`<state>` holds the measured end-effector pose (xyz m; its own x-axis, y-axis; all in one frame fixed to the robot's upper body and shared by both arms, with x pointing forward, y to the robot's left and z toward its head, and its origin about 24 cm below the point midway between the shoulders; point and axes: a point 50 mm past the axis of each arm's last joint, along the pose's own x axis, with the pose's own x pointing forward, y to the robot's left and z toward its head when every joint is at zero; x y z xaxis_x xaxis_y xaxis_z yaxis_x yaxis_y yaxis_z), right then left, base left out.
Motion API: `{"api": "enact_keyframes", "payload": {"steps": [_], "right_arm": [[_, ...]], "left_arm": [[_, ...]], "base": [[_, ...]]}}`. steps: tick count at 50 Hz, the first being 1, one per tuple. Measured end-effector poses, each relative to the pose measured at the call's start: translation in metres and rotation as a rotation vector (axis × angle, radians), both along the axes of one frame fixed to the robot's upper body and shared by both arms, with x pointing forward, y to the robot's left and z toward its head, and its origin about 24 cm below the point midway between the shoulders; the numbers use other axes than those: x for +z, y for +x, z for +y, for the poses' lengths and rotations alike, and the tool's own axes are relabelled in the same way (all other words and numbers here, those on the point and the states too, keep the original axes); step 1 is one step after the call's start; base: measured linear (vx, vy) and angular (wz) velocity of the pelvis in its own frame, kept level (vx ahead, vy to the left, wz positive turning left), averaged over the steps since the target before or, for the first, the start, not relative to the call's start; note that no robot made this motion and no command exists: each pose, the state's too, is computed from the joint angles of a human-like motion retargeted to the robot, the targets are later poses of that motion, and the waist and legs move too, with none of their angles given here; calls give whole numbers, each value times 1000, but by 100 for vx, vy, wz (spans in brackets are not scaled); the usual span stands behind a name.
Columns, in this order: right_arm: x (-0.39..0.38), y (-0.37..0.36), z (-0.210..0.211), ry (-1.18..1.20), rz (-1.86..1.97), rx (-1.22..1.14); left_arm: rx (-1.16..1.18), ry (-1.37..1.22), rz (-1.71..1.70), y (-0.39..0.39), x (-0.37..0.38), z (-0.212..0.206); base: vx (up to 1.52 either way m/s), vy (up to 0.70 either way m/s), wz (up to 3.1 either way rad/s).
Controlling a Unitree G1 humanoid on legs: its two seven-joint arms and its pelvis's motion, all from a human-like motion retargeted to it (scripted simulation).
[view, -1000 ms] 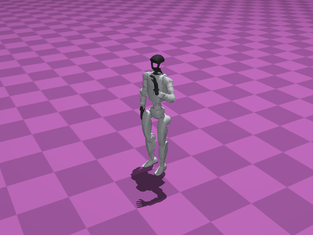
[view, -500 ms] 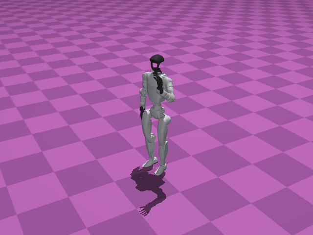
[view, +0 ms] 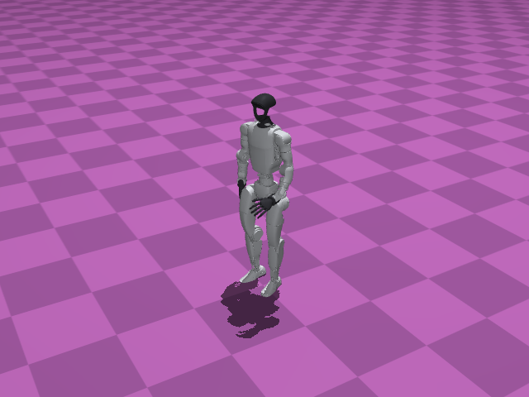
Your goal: In place motions
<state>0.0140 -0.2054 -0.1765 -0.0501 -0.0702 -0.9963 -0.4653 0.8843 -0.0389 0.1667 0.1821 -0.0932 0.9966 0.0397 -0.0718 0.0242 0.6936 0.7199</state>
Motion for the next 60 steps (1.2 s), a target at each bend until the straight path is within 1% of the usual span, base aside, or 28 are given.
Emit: {"api": "enact_keyframes", "payload": {"steps": [4,6,8,10,12,13,15,18,20,25,29,39,42,51,60], "right_arm": [[1,0,-2,-12,6,26],[1,0,-3,-16,10,38],[1,2,-2,-18,8,44],[1,5,-1,-17,-4,49],[0,7,-1,-13,-16,57],[0,6,0,-10,-19,62],[0,6,0,-8,-23,72],[0,3,-2,-12,-15,67],[0,1,-2,-12,-4,48],[0,-1,-1,-3,7,6],[0,1,0,2,-1,16],[0,1,0,5,3,48],[0,0,0,5,5,46],[1,-4,-2,-3,19,29],[1,-7,-4,-4,24,0]], "left_arm": [[47,118,362,-44,-43,5],[107,183,628,-73,-61,14],[184,193,965,-106,-75,22],[278,106,1318,-139,-82,28],[362,-66,1501,-160,-84,23],[401,-153,1540,-166,-84,19],[490,-279,1548,-171,-85,13],[557,-333,1486,-166,-86,14],[543,-337,1460,-162,-86,15],[422,-309,1491,-152,-85,19],[336,-278,1519,-147,-85,17],[239,-157,1492,-145,-86,9],[232,-139,1487,-146,-86,9],[270,-205,1527,-150,-86,10],[279,-216,1535,-153,-86,9]], "base": [[0,0,0],[0,0,0],[0,0,0],[0,0,0],[0,0,0],[0,0,0],[0,0,0],[0,-1,7],[-2,-2,34],[-2,-2,22],[0,0,0],[0,0,0],[0,0,0],[0,0,0],[0,0,0]]}}
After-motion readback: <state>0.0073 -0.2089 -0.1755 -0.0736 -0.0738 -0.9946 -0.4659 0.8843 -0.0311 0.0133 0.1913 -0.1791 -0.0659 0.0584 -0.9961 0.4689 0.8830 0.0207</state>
